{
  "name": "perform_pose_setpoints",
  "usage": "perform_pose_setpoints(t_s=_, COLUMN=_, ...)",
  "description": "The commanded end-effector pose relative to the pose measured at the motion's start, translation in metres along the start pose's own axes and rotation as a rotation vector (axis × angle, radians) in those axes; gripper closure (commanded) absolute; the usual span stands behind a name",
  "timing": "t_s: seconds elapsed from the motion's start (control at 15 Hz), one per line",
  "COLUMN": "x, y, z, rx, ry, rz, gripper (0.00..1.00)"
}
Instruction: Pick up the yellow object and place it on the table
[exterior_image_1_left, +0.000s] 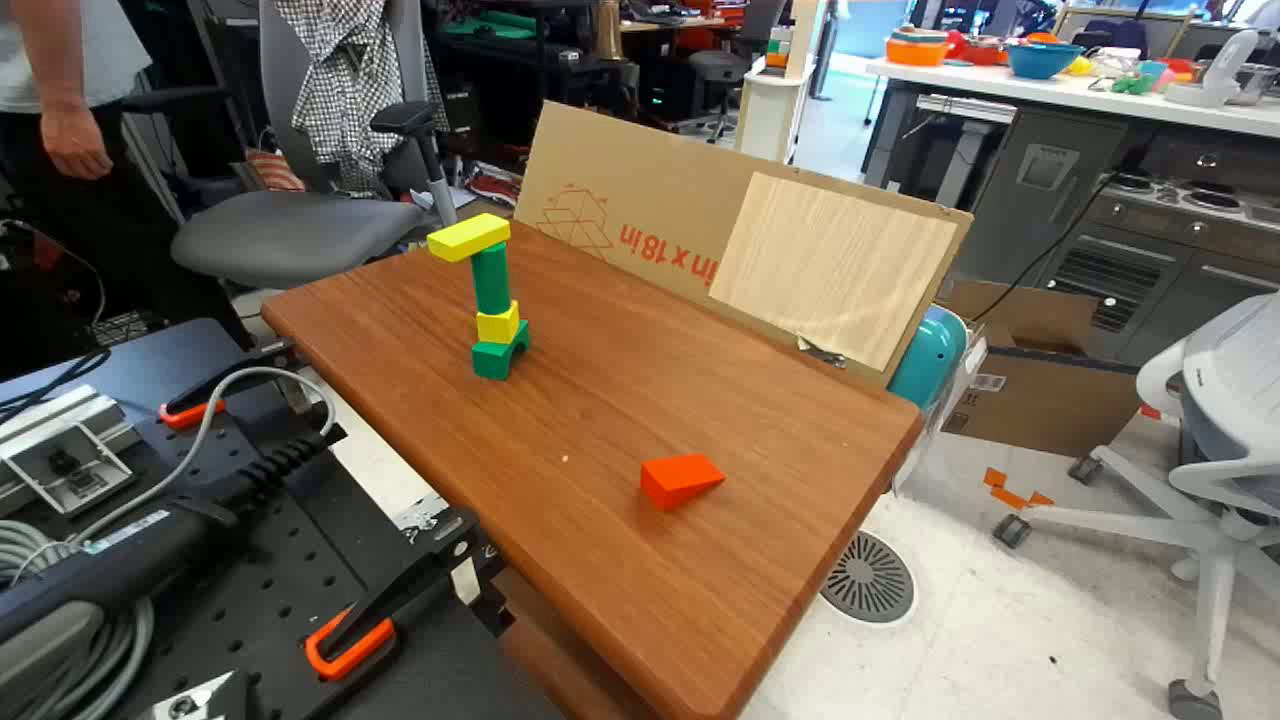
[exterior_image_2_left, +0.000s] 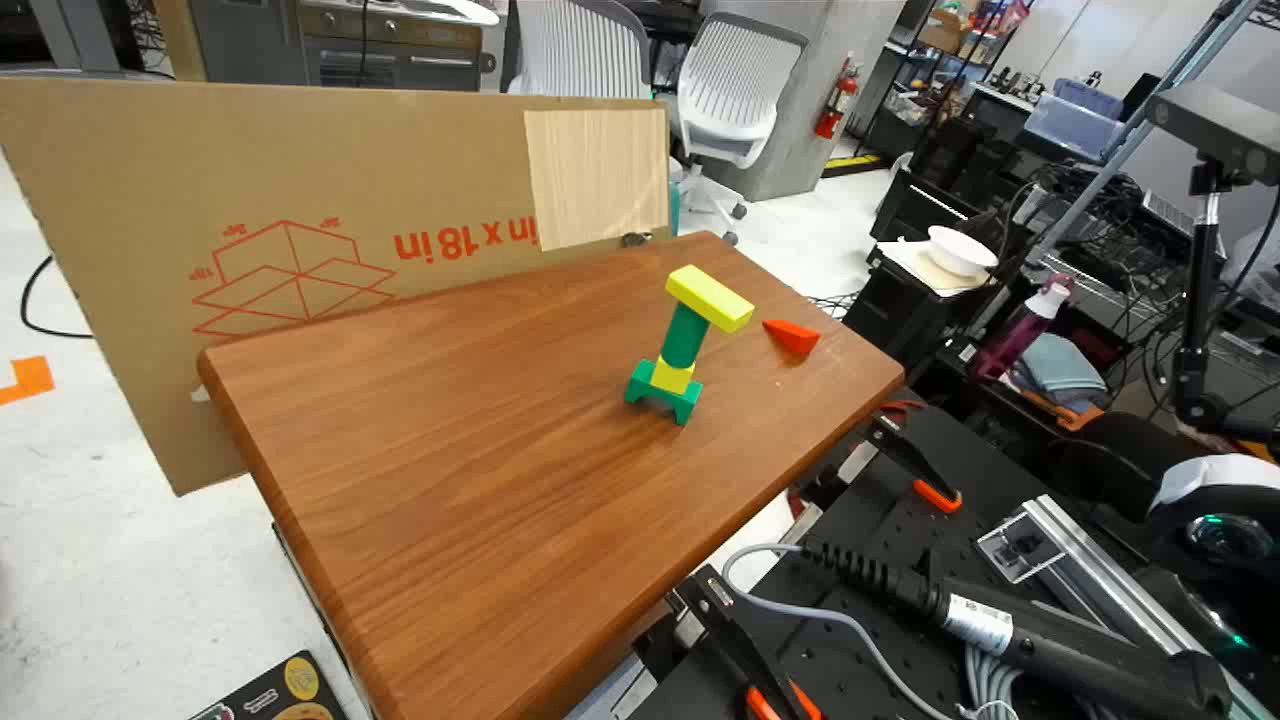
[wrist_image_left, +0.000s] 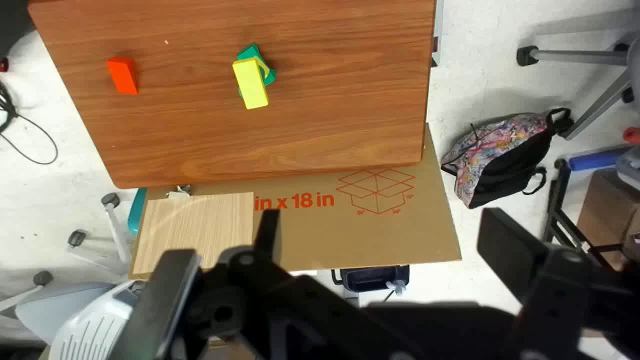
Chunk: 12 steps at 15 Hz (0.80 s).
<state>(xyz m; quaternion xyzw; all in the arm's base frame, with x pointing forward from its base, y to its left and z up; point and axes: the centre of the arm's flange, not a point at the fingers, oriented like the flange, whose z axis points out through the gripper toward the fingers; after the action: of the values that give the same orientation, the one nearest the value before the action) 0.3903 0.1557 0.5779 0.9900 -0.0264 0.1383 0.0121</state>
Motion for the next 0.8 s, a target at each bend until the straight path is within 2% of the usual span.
perform_pose_setpoints(t_s=0.0, x=0.000, y=0.000, z=0.000, rx=0.000, ry=0.001, rz=0.000, gripper=0.00)
perform_pose_setpoints(t_s=0.4, x=0.006, y=0.005, z=0.008, rx=0.009, ry=0.002, rz=-0.015, gripper=0.00)
perform_pose_setpoints(t_s=0.73, x=0.022, y=0.025, z=0.051, rx=0.005, ry=0.011, rz=-0.071, gripper=0.00)
